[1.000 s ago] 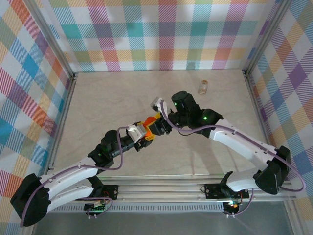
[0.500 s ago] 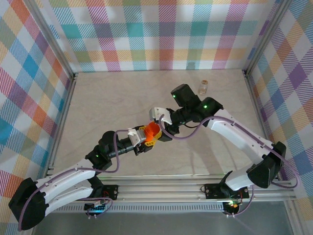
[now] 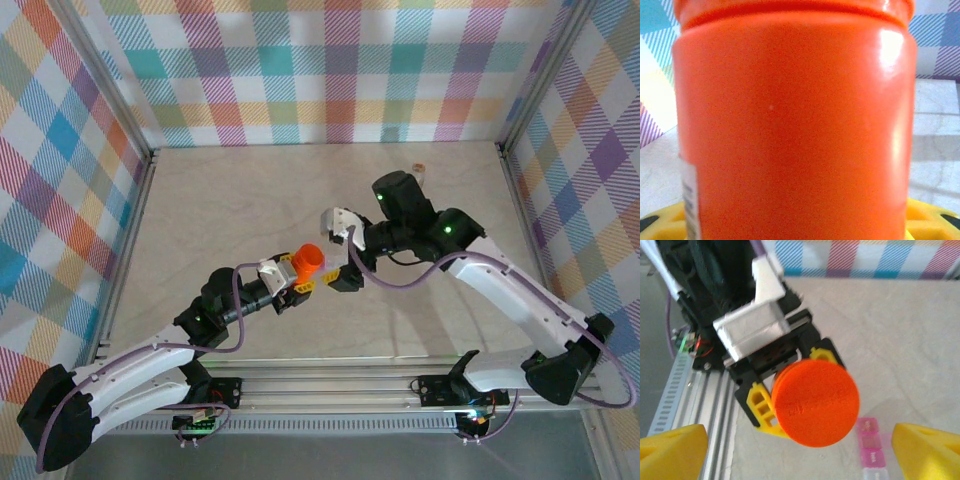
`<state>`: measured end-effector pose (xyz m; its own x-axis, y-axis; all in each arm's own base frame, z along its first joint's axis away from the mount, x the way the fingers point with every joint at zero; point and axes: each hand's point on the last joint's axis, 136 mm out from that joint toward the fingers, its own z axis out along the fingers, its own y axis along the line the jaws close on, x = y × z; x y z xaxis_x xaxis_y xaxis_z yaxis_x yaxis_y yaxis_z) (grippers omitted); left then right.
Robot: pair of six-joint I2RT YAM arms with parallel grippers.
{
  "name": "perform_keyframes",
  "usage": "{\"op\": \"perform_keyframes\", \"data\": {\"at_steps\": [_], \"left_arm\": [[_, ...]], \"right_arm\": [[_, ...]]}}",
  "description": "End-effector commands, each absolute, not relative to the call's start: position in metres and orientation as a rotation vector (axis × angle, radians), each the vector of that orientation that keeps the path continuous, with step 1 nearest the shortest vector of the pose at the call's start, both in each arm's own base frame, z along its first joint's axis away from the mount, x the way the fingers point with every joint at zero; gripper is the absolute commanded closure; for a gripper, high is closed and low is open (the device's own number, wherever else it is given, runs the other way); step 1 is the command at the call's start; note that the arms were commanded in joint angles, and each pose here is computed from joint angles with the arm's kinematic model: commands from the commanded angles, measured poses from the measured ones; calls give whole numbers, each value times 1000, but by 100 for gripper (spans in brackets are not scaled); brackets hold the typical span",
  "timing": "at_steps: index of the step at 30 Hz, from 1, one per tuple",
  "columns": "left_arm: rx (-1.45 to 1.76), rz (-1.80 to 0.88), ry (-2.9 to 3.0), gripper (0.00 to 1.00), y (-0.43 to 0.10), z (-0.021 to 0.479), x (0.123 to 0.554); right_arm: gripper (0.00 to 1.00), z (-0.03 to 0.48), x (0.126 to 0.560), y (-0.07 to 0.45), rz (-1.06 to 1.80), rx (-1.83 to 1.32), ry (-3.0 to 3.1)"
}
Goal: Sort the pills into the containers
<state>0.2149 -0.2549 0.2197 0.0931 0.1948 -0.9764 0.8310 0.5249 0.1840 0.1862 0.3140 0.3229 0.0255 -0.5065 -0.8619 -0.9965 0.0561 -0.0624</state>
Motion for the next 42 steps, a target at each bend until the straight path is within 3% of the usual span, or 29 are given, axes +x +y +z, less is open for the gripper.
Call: {"op": "perform_keyframes", "data": {"at_steps": [1,6,13,27,34,37,42], "left_arm": [[884,-559,1422,98,-250,228,226],[801,-499,1472,98,-243,227,243],[767,-495,1484,98,-243,227,249],[762,-475,1496,99,-242,224,252],[764,-477,1492,99,-241,225,250],[769,-475,1490,99,-241,226,250],[826,-524,1443,99,-245,230,236]], "right_arm": [[4,348,209,320,917,-1217,1718],[7,336,240,329,1077,-780,2027],[15,305,257,346,1095,-608,2211],[27,278,233,369,1132,-747,2303],[57,277,230,364,1085,-818,2282],[59,279,226,363,1074,-901,2243],[57,290,195,358,1060,-1298,1953]]}}
